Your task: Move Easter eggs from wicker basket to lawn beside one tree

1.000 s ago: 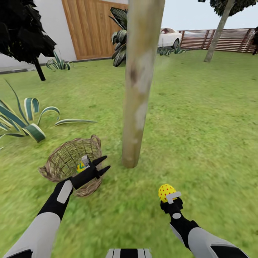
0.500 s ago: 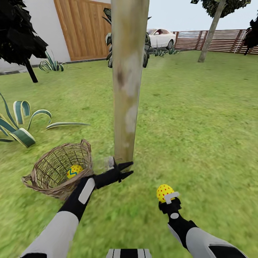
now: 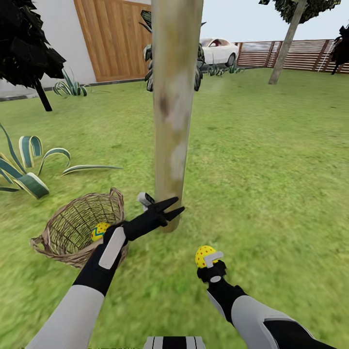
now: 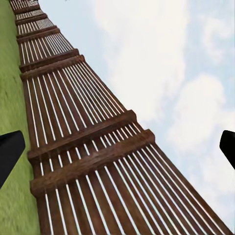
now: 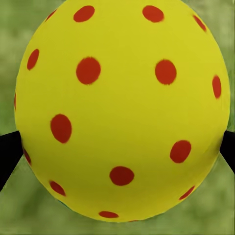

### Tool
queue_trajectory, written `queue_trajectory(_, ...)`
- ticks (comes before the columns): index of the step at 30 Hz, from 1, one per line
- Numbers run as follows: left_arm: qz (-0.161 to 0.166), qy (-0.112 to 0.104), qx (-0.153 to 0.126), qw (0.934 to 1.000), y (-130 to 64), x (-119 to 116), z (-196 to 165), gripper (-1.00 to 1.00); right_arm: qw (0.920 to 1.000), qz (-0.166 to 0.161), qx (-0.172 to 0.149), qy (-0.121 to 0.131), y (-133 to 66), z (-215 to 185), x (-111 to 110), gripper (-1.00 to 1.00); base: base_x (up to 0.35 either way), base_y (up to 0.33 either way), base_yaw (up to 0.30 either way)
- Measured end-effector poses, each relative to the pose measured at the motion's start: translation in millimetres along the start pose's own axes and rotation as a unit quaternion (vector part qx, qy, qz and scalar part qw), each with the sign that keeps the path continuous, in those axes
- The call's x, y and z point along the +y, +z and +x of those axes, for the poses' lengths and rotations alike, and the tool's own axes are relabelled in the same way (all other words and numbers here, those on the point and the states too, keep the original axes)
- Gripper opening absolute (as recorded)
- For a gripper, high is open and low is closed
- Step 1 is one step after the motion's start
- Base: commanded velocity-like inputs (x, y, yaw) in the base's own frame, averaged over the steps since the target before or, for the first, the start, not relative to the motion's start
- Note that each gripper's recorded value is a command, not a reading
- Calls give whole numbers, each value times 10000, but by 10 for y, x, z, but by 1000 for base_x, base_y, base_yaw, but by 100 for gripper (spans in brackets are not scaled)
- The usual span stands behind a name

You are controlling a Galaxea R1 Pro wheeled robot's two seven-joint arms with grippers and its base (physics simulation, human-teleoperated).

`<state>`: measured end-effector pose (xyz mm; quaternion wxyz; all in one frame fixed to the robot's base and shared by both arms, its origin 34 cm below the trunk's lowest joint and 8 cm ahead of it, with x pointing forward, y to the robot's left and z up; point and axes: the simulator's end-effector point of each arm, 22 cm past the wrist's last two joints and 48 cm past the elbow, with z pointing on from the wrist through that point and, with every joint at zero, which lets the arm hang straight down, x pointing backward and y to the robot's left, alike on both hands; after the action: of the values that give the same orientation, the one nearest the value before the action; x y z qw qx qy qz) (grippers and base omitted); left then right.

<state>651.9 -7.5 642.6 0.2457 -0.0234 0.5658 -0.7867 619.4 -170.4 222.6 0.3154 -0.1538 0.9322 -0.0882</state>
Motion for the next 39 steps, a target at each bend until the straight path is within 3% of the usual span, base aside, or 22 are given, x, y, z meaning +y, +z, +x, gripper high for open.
queue_trajectory(6,-42,-75,145,9999,44,76,122,100,10000,6,-26,15,18,6,-3,-100,0,0,204)
queue_trajectory(23,-192,-464,76,9987,-80,553,208,100,9996,-135,258,34,228,426,169,-100,0,0,152)
queue_trajectory(39,-176,-478,76,9987,-80,546,216,100,9995,-144,275,30,222,454,173,-100,115,0,0)
